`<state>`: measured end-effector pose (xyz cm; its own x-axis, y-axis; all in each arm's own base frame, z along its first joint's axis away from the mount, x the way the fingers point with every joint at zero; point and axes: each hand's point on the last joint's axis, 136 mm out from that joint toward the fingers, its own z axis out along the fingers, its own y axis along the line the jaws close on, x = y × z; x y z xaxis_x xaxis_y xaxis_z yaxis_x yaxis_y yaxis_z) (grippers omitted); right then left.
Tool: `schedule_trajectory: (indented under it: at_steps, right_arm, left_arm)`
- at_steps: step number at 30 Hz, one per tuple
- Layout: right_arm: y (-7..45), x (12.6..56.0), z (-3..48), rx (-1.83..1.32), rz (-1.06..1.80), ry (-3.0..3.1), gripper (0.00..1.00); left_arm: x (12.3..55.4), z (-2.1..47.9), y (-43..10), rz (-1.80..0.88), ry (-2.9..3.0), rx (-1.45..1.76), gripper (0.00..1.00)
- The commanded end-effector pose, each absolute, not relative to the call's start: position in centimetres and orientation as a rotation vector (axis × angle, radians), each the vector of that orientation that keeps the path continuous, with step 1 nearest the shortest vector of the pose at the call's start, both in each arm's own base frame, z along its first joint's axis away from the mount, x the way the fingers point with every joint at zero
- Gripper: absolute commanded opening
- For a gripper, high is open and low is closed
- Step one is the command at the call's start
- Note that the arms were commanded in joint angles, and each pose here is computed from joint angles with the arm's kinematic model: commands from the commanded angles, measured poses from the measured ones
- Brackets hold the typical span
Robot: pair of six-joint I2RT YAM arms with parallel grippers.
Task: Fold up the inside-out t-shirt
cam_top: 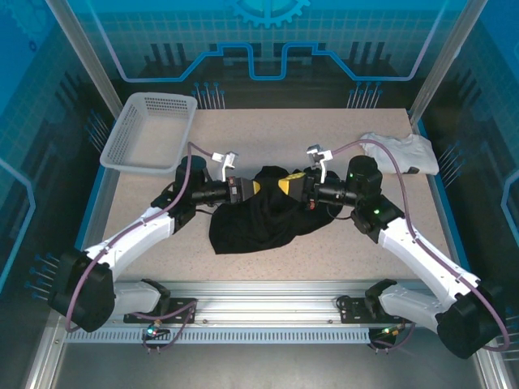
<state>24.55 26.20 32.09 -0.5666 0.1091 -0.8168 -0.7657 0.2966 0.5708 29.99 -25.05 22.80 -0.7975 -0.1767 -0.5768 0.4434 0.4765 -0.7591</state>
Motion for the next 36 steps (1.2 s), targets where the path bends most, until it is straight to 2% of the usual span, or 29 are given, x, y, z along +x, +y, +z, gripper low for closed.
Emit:
schedule_trajectory:
  at_steps: [1,6,8,12,15,19,20,24,27,29,31,33,36]
  right_arm:
    - [26.5,23.9,35.2,-0.62,1.406,1.665,0.0]
    - [26.9,24.7,34.4,-0.599,1.415,1.702,0.0]
    - [27.0,25.0,34.3,-0.597,1.415,1.709,0.0]
    - [27.2,25.5,33.7,-0.578,1.415,1.733,0.0]
    - [27.2,25.8,33.4,-0.564,1.419,1.747,0.0]
    - [27.2,25.9,33.3,-0.549,1.422,1.757,0.0]
    - [27.2,25.9,33.3,-0.547,1.423,1.758,0.0]
    - [27.2,25.9,33.3,-0.545,1.43,1.76,0.0]
    - [27.3,25.7,33.3,-0.552,1.439,1.763,0.0]
    - [27.3,25.5,34.6,-0.577,1.433,1.735,0.0]
    - [26.9,25.2,34.6,-0.603,1.391,1.748,0.0]
    - [26.0,25.6,33.8,-0.579,1.293,1.815,0.0]
    - [24.7,26.5,32.1,-0.566,1.121,1.903,0.0]
  left_arm:
    - [30.5,23.7,-23.4,-1.159,2.104,0.228,0.35]
    - [29.5,24.4,-21.9,-0.944,2.07,0.242,0.53]
    - [28.9,24.8,-21.5,-0.809,2.05,0.271,0.57]
    - [27.5,26.4,-21.8,-0.649,1.976,0.354,0.57]
    - [26.3,27.3,-23.5,-0.678,1.922,0.457,0.47]
    - [24.5,28.0,-26.4,-0.769,1.863,0.601,0.39]
    - [24.2,28.1,-26.9,-0.787,1.853,0.625,0.39]
    - [24.9,27.1,-28.3,-0.778,1.901,0.635,0.53]
    - [26.1,25.5,-28.7,-0.728,1.962,0.626,0.54]
    - [26.6,24.7,-29.1,-0.71,1.985,0.632,0.41]
    - [26.0,24.5,-30.1,-0.786,1.991,0.686,0.16]
    - [24.2,25.3,-31.1,-0.962,1.953,0.775,0.01]
    - [21.2,27.5,-31.7,-1.259,1.854,0.882,0.0]
